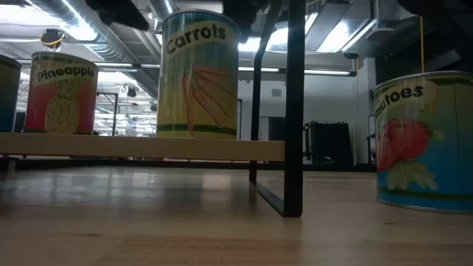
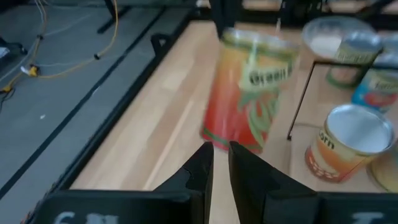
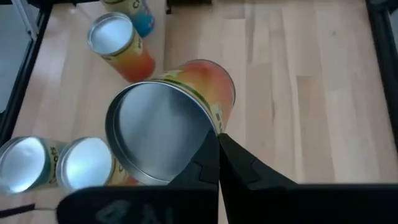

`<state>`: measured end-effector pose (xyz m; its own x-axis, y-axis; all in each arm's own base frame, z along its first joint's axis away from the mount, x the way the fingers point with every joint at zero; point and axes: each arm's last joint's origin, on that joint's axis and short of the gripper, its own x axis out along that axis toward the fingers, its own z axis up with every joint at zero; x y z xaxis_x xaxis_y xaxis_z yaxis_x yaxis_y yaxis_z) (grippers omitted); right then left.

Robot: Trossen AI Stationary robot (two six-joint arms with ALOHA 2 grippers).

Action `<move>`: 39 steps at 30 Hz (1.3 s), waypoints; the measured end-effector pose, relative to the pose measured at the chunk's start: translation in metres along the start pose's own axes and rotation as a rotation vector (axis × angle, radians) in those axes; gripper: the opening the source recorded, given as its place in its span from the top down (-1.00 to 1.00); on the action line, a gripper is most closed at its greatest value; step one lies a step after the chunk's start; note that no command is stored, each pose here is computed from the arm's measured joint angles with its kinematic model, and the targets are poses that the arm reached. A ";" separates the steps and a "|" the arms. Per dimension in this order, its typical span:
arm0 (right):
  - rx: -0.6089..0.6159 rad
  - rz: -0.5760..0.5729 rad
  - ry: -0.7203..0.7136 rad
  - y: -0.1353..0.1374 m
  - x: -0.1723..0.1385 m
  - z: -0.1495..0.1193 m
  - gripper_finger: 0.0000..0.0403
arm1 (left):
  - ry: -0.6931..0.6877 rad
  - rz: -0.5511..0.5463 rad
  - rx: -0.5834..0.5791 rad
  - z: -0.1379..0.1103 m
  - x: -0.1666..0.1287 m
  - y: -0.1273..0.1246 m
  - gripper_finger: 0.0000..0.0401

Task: Pick and place cans onto a shelf
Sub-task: Put the green bean can on the shelf

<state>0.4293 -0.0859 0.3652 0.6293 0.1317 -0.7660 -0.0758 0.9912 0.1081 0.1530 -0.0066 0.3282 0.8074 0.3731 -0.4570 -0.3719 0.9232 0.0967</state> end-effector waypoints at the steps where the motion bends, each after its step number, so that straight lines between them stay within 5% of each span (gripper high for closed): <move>1: -0.005 0.003 0.000 0.002 0.004 0.001 1.00 | -0.014 -0.001 -0.007 0.000 -0.005 0.003 0.78; 14: -0.068 0.195 0.024 0.039 0.043 0.007 1.00 | -0.119 -0.041 -0.074 -0.010 -0.050 0.028 0.78; 39: -0.116 0.247 0.075 0.068 0.091 0.002 1.00 | -0.092 -0.055 -0.060 -0.012 -0.049 0.028 0.78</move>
<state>0.4829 -0.0065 0.3040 0.5217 0.3656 -0.7708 -0.3106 0.9229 0.2276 0.0975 -0.0002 0.3424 0.8649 0.3314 -0.3770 -0.3502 0.9365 0.0196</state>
